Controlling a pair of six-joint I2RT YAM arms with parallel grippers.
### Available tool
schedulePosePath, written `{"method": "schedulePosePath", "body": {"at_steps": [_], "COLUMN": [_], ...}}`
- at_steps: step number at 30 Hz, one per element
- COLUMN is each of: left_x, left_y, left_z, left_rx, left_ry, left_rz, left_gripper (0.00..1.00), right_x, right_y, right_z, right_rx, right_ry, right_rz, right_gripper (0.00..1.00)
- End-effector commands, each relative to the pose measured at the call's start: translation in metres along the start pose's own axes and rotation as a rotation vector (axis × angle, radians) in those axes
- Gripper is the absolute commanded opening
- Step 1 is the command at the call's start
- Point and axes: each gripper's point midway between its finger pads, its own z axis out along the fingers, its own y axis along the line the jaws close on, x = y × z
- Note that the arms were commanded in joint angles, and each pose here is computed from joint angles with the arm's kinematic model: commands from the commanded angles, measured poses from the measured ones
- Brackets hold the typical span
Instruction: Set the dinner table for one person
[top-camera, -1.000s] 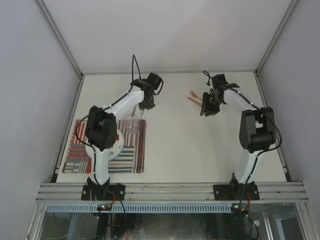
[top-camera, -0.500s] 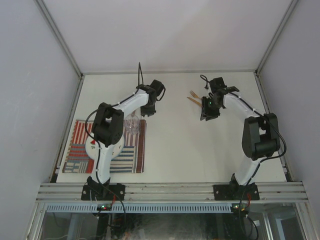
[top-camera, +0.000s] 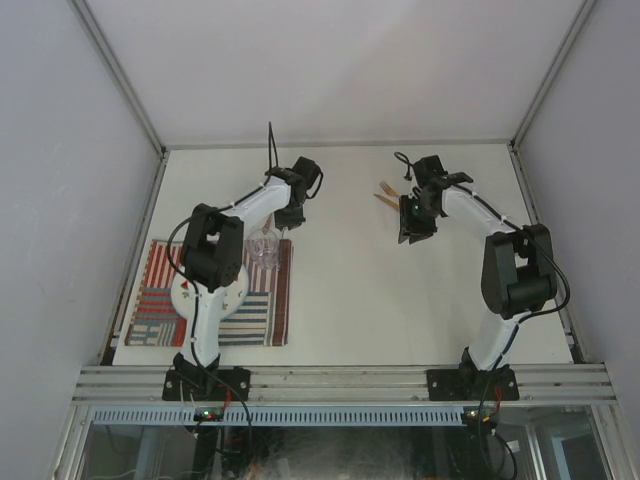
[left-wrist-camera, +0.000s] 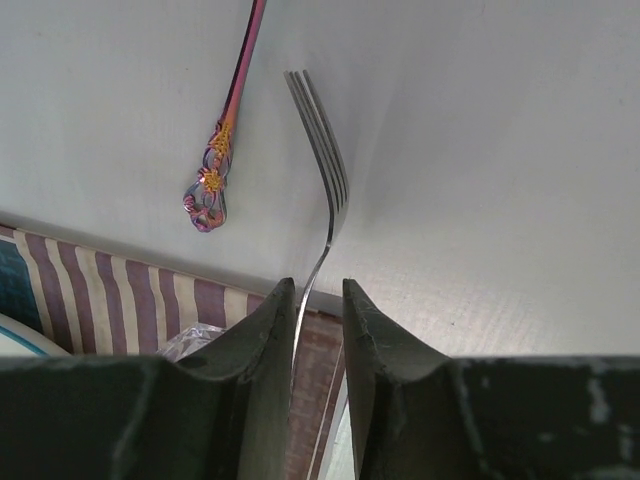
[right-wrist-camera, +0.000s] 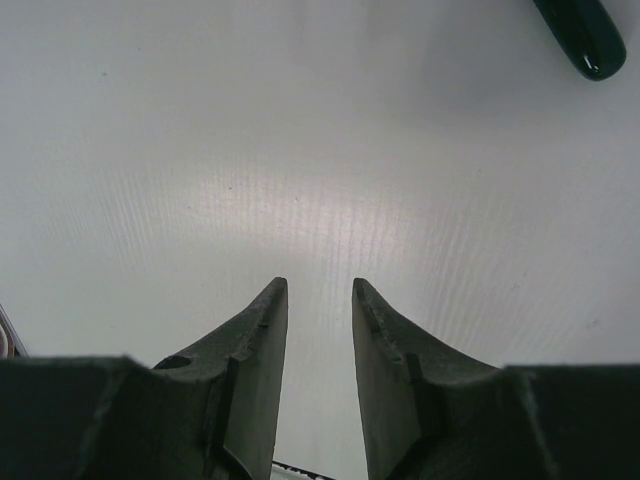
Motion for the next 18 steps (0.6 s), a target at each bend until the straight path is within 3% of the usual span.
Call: {"method": "schedulePosePath", "body": {"at_steps": [1,18], "left_x": [0.0,-0.02], "left_y": [0.0,-0.061], "left_z": [0.0,-0.013], "left_rx": [0.012,0.099], "left_ry": [-0.017,-0.031], "left_rz": [-0.001,0.04], "left_gripper": [0.3,0.28], "right_x": [-0.013,0.003], "right_y": [0.009,-0.008], "right_z": [-0.005,-0.016], "right_rx": [-0.001,0.078], "right_ry": [-0.029,-0.062], "right_rz": [-0.039,-0.056], "right_gripper": [0.32,0.32]}}
